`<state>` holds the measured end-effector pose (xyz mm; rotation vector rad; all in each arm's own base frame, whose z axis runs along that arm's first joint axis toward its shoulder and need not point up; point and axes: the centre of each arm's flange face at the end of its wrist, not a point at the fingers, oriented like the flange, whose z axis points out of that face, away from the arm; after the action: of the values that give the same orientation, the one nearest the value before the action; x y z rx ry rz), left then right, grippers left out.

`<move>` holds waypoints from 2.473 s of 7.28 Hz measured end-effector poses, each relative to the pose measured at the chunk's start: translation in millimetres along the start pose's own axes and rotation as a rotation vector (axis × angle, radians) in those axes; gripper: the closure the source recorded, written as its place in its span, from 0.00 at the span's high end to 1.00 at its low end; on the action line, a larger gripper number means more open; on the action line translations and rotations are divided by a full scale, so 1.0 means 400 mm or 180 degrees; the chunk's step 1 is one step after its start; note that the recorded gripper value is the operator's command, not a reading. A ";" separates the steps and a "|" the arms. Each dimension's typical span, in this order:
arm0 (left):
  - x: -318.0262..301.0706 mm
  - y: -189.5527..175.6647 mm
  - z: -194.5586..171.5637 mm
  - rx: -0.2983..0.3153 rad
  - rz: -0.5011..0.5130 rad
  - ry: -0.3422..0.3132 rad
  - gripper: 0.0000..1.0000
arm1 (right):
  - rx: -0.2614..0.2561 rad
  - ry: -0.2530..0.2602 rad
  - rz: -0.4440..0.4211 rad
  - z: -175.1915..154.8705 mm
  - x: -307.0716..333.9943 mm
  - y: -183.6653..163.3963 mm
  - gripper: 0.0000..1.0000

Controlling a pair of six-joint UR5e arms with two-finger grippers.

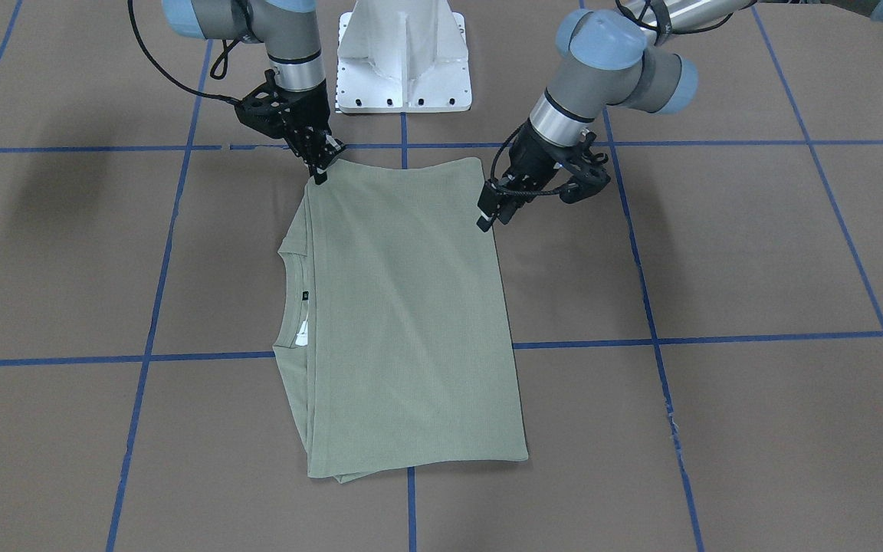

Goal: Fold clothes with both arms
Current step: 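Move both grippers to the shirt's edge nearest the robot, then grasp the near edge of the shirt with both grippers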

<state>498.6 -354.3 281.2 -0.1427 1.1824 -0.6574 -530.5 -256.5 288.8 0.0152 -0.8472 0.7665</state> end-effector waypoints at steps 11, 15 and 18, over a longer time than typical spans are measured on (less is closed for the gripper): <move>-0.194 0.222 0.047 -0.0256 -0.0159 -0.0402 0.57 | -0.0017 -0.0017 -0.0013 -0.009 0.002 0.011 0.00; -0.189 0.229 0.061 -0.0256 -0.0125 -0.0408 0.31 | -0.0017 -0.0019 -0.0013 -0.009 0.002 0.011 0.00; -0.185 0.221 0.061 -0.0239 -0.0129 -0.0399 0.00 | -0.0028 -0.0031 -0.0010 -0.016 0.000 0.011 0.00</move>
<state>539.8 -248.2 312.5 -0.2681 1.0860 -0.6307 -528.8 -251.3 283.5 0.0125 -0.8595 0.7604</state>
